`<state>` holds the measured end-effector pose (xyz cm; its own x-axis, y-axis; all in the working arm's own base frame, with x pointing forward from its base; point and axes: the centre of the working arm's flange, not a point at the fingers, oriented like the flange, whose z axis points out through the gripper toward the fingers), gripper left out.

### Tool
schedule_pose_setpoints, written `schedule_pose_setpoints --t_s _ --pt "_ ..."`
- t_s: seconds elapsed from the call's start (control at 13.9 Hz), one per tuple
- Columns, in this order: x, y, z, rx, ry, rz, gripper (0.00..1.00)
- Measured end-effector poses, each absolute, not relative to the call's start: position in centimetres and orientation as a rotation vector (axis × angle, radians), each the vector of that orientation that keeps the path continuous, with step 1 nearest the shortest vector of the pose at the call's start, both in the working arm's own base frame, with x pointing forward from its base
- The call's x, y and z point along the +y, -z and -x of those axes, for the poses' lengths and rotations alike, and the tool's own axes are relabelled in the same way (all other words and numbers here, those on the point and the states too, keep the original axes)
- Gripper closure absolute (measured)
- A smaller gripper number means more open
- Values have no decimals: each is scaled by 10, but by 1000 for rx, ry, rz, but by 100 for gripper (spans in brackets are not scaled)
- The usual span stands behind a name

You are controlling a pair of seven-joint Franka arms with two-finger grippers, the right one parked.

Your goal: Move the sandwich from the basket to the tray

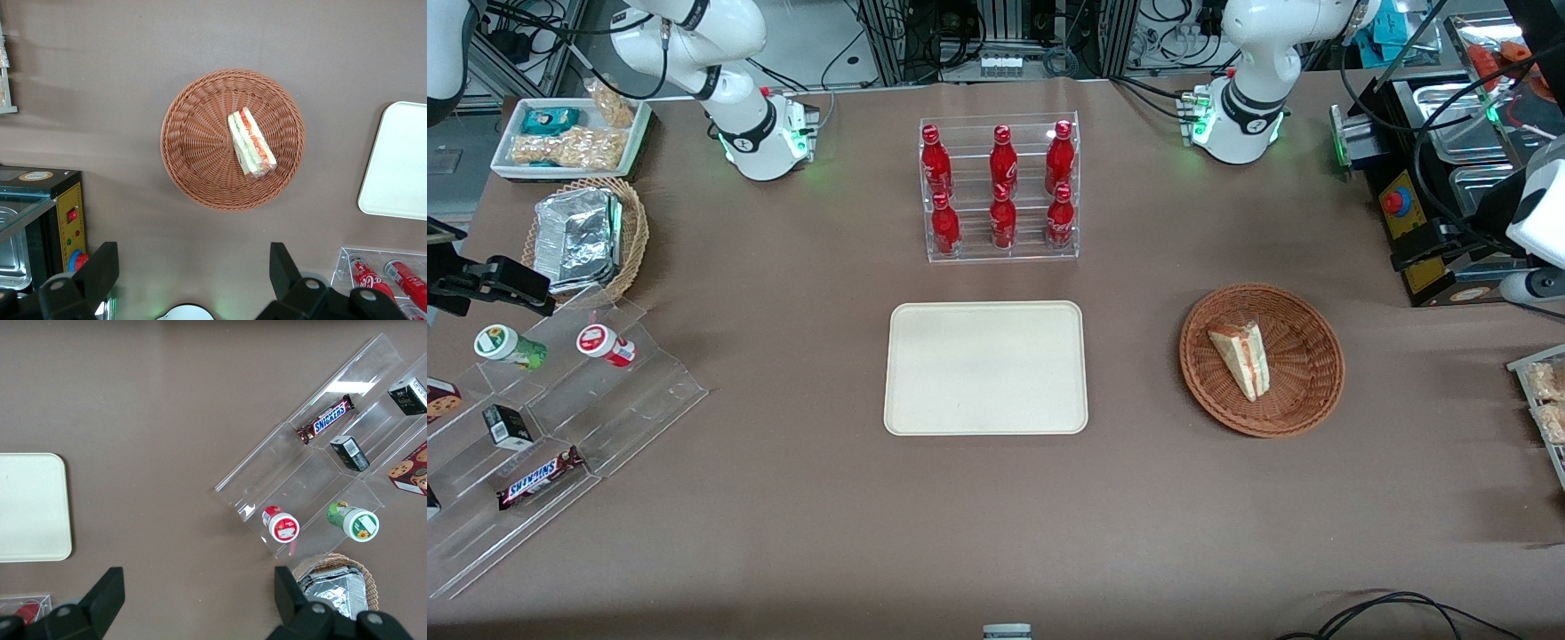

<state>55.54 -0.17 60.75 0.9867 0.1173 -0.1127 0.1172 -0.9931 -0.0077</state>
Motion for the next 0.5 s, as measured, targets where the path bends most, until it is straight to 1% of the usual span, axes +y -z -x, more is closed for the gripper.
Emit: schedule_pose_setpoints --t_s 0.5 --pt "1 -607 -555 -185 -175 3110 0"
